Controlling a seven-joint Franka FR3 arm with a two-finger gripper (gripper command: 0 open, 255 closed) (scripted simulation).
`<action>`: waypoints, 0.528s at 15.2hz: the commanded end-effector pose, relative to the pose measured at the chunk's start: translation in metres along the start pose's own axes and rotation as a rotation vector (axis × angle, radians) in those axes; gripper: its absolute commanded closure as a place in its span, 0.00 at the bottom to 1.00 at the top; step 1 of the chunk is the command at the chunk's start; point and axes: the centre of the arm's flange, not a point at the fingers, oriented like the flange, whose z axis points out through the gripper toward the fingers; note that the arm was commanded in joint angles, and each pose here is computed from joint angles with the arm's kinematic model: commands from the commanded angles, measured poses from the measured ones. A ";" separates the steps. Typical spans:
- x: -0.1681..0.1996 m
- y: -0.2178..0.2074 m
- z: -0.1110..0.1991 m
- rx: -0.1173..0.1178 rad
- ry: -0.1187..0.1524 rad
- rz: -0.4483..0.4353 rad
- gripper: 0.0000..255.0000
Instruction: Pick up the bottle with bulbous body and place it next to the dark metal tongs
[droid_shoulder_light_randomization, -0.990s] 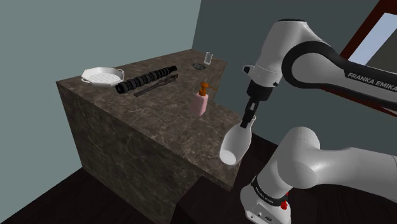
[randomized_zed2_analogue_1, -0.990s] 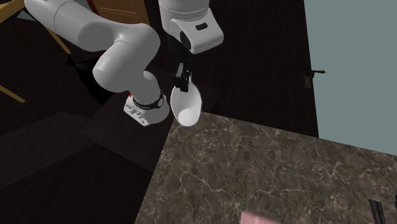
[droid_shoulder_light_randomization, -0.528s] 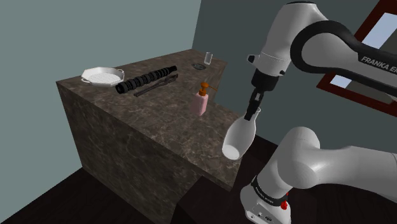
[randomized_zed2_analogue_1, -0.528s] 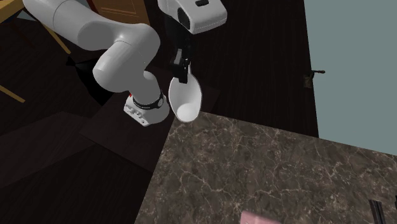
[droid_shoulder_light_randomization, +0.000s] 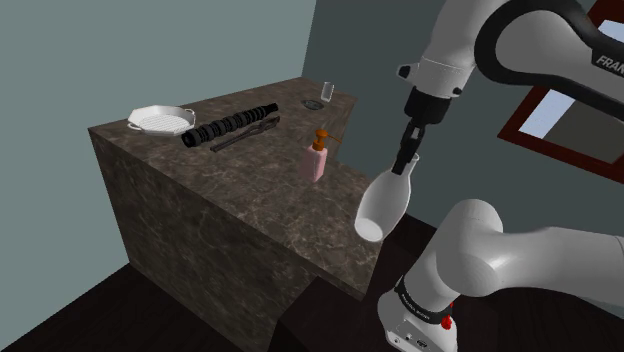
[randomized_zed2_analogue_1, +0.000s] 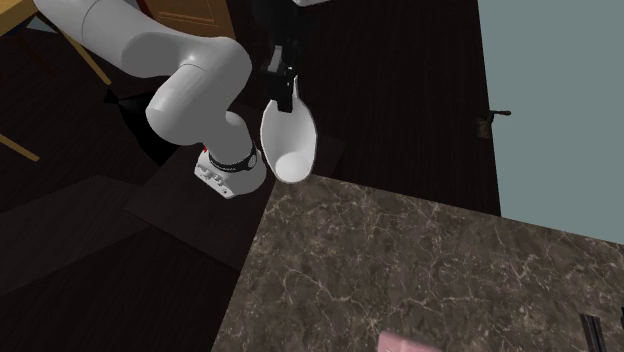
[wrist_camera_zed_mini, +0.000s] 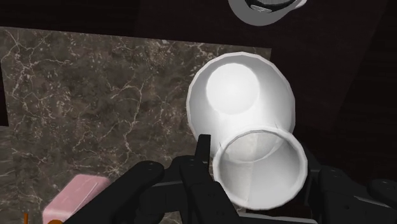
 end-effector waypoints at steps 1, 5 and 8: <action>0.000 0.000 -0.011 0.000 0.000 0.000 1.00; -0.001 0.001 -0.032 0.000 0.000 0.000 1.00; -0.002 0.001 -0.048 0.000 0.000 0.000 1.00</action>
